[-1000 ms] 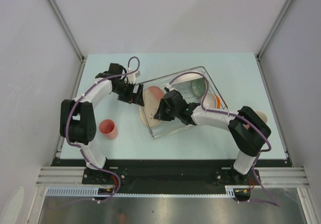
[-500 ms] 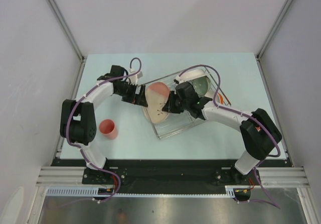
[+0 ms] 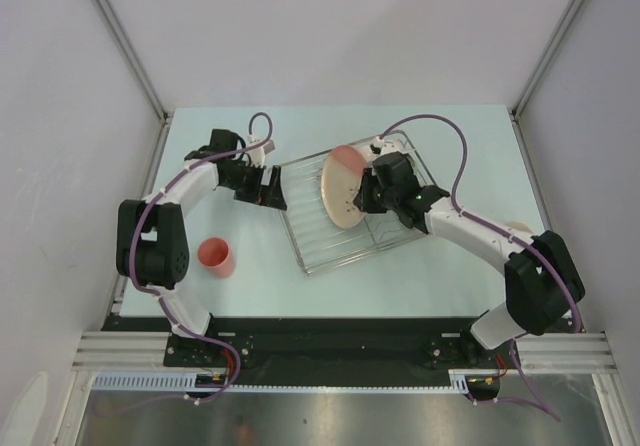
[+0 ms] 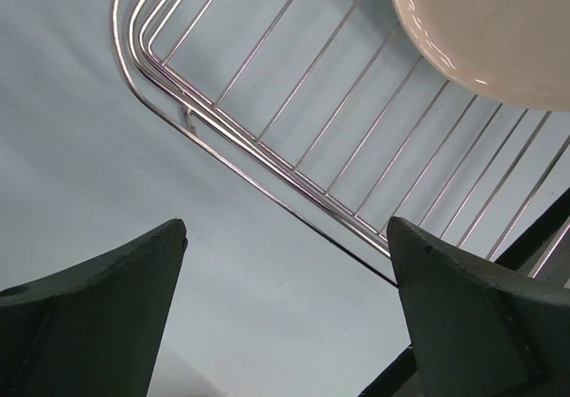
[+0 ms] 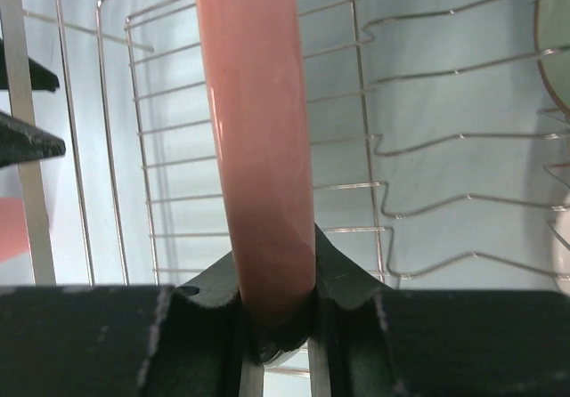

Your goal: Load the mixed dishes into the dish rack

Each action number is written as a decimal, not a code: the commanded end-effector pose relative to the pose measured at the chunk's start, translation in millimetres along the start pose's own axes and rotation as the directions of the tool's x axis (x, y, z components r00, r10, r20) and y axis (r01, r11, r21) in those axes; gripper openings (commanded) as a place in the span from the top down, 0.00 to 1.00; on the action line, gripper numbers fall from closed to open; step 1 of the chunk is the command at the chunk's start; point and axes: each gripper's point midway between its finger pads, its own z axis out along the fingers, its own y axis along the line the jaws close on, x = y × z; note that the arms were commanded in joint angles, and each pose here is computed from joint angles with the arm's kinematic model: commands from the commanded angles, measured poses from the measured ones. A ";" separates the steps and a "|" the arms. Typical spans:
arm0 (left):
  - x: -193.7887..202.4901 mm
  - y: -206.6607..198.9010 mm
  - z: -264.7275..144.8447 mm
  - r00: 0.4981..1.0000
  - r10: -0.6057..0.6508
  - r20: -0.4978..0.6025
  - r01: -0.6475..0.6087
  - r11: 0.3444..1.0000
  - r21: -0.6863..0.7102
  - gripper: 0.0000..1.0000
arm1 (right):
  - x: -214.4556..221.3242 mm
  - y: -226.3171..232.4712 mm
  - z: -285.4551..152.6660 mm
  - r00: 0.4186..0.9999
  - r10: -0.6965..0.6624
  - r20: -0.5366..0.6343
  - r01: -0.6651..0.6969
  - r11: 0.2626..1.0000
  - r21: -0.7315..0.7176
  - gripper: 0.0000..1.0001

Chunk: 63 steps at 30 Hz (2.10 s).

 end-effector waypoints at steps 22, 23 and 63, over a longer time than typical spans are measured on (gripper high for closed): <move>-13.0 124.8 11.0 0.898 0.280 -0.340 -0.398 0.846 -0.354 0.03 | -84.0 80.2 -155.4 0.767 -0.487 0.418 0.571 0.815 -0.098 1.00; -13.4 125.1 10.9 0.888 0.298 -0.352 -0.420 0.837 -0.351 0.03 | -87.5 80.8 -159.4 0.747 -0.503 0.436 0.591 0.802 -0.086 1.00; -88.0 20.6 66.9 0.854 0.492 -0.168 -0.512 0.852 -0.112 0.69 | -106.1 47.1 -190.2 0.501 -0.741 0.447 0.762 0.623 0.178 1.00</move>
